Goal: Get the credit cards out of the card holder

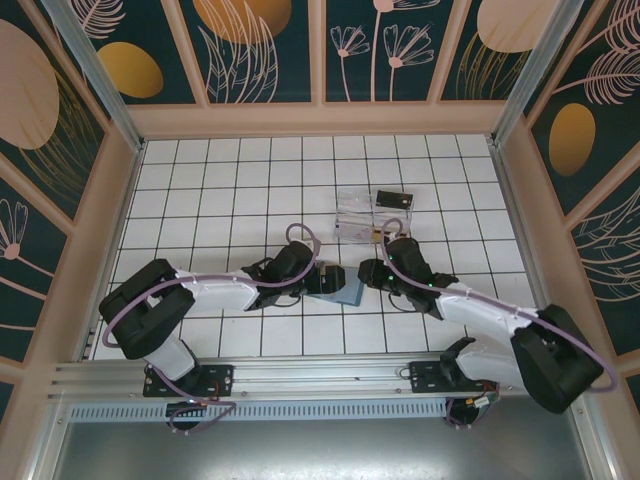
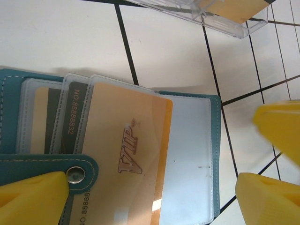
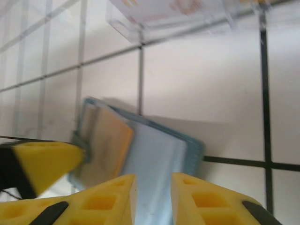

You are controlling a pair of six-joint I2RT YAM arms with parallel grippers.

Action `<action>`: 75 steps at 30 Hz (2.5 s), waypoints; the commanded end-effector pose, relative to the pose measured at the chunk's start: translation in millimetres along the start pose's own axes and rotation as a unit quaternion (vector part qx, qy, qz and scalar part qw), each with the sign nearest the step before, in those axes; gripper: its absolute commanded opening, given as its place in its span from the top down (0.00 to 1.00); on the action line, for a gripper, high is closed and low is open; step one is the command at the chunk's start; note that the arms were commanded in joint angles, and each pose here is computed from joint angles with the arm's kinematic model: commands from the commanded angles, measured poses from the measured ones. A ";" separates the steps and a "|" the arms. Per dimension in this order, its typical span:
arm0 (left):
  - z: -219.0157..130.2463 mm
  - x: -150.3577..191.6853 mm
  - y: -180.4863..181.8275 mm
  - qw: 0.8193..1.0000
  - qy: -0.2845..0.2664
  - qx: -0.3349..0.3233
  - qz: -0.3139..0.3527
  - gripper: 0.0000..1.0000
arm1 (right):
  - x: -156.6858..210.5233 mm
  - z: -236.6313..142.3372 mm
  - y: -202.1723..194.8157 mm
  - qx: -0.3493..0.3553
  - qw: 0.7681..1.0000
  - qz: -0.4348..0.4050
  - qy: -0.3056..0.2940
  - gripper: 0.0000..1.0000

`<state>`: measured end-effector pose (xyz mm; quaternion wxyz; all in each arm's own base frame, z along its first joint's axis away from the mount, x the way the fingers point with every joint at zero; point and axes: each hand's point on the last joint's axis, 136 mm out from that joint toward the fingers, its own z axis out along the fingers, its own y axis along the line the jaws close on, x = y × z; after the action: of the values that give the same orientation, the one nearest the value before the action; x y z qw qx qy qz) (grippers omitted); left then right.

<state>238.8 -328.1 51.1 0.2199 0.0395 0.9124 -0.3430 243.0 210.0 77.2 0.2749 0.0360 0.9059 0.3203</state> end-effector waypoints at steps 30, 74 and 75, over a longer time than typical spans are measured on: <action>-1.6 8.2 6.7 0.999 -0.004 0.016 -0.030 0.16 | 47.2 50.7 32.4 -0.122 0.973 0.140 0.139 0.82; 3.7 15.1 32.4 0.998 0.005 -0.046 -0.030 0.80 | 49.0 57.1 12.1 -0.029 0.985 0.093 0.141 0.81; 4.6 16.0 32.8 0.998 0.007 -0.046 -0.030 0.80 | 49.2 57.6 13.4 -0.033 0.985 0.093 0.142 0.81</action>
<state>236.1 -304.8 27.7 0.2152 -0.0054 0.9258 -0.3106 228.5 267.7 29.4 0.1074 0.0716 0.9081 0.3984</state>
